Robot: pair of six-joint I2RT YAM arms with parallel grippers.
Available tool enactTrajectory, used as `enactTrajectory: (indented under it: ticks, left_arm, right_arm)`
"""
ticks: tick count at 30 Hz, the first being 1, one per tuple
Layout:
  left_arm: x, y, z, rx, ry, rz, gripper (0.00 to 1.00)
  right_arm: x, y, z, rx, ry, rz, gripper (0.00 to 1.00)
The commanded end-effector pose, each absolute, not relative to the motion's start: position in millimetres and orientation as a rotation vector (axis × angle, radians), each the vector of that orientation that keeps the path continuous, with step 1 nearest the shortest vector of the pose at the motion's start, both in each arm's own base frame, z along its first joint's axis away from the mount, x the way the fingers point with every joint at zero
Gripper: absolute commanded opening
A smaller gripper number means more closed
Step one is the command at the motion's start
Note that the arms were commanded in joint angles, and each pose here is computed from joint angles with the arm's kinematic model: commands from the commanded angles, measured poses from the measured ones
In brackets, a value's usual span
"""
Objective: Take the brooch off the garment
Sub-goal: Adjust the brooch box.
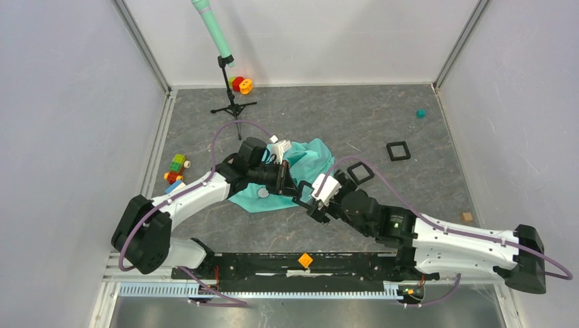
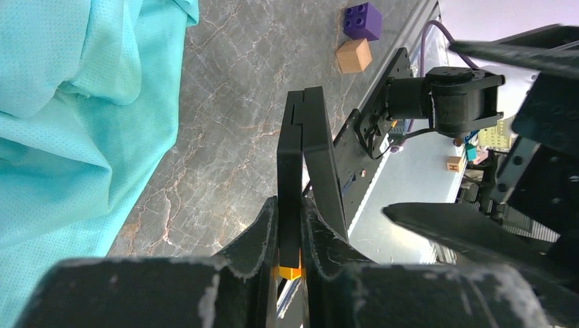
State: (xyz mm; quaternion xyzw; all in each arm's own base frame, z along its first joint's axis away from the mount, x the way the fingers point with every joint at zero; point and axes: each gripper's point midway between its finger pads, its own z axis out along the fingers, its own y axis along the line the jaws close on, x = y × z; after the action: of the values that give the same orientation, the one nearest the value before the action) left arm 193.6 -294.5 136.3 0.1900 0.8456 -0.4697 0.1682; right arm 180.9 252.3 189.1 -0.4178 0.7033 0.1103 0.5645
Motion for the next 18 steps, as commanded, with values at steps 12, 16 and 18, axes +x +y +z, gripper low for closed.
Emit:
enactTrajectory:
  ticks: [12, 16, 18]
  left_arm:
    - [194.5, -303.7, 147.7, 0.563, 2.377, -1.405, 0.17]
    - [194.5, -303.7, 147.8, 0.564, 2.374, -1.406, 0.17]
    - [193.5, -303.7, 148.0, 0.566, 2.374, -1.407, 0.17]
  right_arm:
    - [178.4, 282.4, 155.8, -1.096, 1.643, 0.204, 0.98]
    - [197.7, 258.7, 161.0, -0.935, 1.684, 0.046, 0.98]
    - [203.4, 247.0, 169.4, -0.855, 1.686, 0.006, 0.95]
